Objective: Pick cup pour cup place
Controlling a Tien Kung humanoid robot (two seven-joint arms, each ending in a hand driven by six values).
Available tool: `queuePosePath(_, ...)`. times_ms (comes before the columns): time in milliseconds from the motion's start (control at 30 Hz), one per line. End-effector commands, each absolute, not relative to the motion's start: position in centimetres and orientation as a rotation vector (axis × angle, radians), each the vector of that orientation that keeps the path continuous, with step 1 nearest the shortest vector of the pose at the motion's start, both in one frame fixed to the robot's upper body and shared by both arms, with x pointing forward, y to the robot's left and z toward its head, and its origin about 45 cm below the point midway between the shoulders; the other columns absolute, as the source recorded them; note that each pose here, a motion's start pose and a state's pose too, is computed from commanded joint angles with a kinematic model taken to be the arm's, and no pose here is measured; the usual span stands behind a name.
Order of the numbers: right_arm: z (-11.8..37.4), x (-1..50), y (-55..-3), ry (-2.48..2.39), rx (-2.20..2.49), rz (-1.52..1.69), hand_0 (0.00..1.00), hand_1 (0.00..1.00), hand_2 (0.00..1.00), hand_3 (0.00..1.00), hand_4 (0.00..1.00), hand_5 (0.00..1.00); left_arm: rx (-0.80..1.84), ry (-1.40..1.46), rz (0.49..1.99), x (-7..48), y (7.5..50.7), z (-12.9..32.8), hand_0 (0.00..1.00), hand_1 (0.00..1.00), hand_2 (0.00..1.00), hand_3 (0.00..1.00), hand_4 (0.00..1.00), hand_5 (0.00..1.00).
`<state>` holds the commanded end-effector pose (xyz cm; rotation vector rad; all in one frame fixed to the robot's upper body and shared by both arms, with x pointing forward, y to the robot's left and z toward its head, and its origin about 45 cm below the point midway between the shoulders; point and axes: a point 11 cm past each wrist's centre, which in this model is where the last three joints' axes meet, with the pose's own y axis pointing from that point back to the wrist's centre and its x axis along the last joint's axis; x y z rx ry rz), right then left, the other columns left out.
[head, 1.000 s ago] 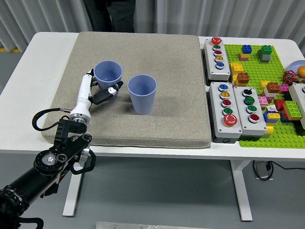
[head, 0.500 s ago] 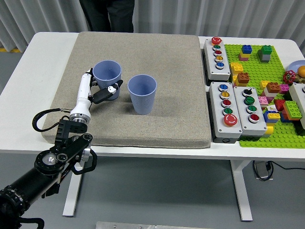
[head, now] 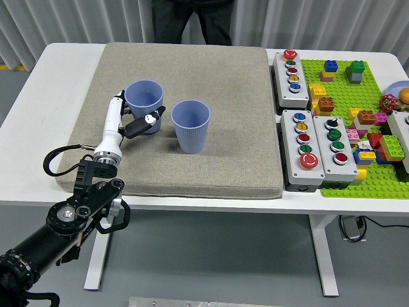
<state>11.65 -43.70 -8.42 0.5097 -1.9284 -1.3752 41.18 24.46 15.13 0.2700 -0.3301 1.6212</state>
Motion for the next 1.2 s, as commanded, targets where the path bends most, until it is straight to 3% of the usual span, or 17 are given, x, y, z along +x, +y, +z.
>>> queuePosePath(433, -8.5, 11.0, -44.0, -1.934, 0.494, -1.37, 0.668, 0.609, 0.555, 0.543, 0.002, 0.159, 0.312, -0.63, 1.551, 41.6, 25.2, 20.1, 0.393, 0.499, 0.616, 0.542, 0.75, 0.146)
queuePosePath(1200, -8.5, 10.7, -44.1, -1.939, 0.478, -1.371, 0.669, 0.609, 0.555, 0.543, 0.002, 0.157, 0.513, -1.142, 1.306, 42.0, 23.5, 24.5, 0.388, 0.484, 0.564, 0.54, 0.75, 0.145)
